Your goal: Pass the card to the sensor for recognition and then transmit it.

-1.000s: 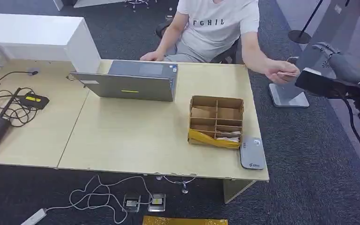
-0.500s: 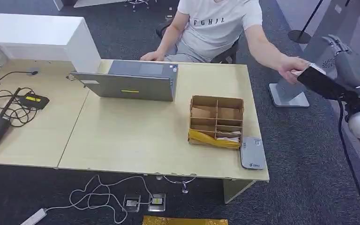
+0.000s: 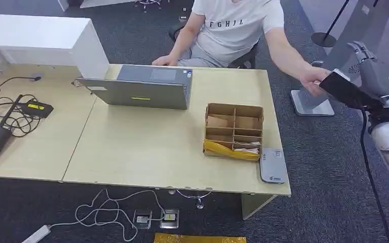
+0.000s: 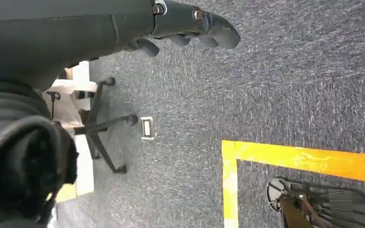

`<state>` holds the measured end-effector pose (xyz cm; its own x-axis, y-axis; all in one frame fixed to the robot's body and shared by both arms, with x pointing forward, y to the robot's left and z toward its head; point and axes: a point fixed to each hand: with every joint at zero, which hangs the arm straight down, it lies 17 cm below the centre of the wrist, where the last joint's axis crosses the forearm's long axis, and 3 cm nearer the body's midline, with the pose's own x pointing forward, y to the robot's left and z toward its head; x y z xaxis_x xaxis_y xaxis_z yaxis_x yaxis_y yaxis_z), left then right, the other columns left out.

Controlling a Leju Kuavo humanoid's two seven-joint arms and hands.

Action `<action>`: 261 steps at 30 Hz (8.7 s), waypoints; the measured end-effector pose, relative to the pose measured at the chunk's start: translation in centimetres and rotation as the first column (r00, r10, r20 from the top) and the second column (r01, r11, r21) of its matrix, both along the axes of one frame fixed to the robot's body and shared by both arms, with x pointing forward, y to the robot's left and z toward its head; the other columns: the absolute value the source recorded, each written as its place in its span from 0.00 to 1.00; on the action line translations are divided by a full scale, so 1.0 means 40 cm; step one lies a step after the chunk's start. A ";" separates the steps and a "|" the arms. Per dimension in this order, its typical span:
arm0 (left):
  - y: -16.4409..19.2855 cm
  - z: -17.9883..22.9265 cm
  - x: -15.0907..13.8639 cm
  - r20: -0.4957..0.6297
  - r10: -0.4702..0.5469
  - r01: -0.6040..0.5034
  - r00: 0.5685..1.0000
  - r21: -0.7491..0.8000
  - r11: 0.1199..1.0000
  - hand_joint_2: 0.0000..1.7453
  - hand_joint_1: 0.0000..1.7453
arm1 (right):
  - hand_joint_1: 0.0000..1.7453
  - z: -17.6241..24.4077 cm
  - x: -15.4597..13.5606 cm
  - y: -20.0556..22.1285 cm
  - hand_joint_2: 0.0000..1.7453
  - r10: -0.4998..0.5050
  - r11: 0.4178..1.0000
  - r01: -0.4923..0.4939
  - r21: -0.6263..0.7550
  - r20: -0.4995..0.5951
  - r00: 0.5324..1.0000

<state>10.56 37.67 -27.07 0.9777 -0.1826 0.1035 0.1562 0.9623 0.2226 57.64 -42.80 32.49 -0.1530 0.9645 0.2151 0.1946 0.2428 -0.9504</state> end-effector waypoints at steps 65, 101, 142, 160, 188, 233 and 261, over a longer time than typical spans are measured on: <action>-0.001 -0.002 -0.006 -0.007 0.022 -0.022 1.000 0.011 1.000 0.00 0.00 | 1.00 -0.380 -0.200 0.119 1.00 0.050 0.995 -0.067 -0.068 -0.226 0.973; -0.007 -0.003 -0.008 -0.010 0.007 -0.007 1.000 0.022 1.000 0.00 0.00 | 1.00 -0.584 -0.278 0.250 1.00 0.146 0.988 -0.113 0.109 -0.367 0.919; -0.011 -0.004 -0.013 -0.023 0.023 -0.022 0.999 0.031 0.999 0.00 0.00 | 1.00 -0.717 -0.310 0.280 1.00 0.157 0.974 -0.068 0.216 -0.427 0.891; -0.029 -0.005 -0.007 -0.010 -0.017 0.017 1.000 0.003 1.000 0.00 0.00 | 1.00 -0.340 -0.133 0.296 1.00 0.168 0.982 -0.146 0.122 -0.203 0.965; -0.029 -0.004 -0.004 -0.008 -0.028 0.028 1.000 -0.004 1.000 0.00 0.00 | 1.00 -0.091 -0.094 0.420 1.00 0.270 0.959 -0.268 0.094 -0.015 0.963; -0.019 -0.003 -0.007 -0.013 -0.070 0.070 0.997 0.002 0.998 0.00 0.00 | 0.00 -0.233 -0.067 0.464 1.00 0.232 0.969 -0.227 0.094 -0.044 0.972; -0.017 -0.004 -0.010 -0.013 -0.064 0.064 0.998 0.006 0.998 0.00 0.00 | 0.00 -0.289 -0.121 0.352 1.00 0.093 0.995 -0.084 0.056 -0.167 0.982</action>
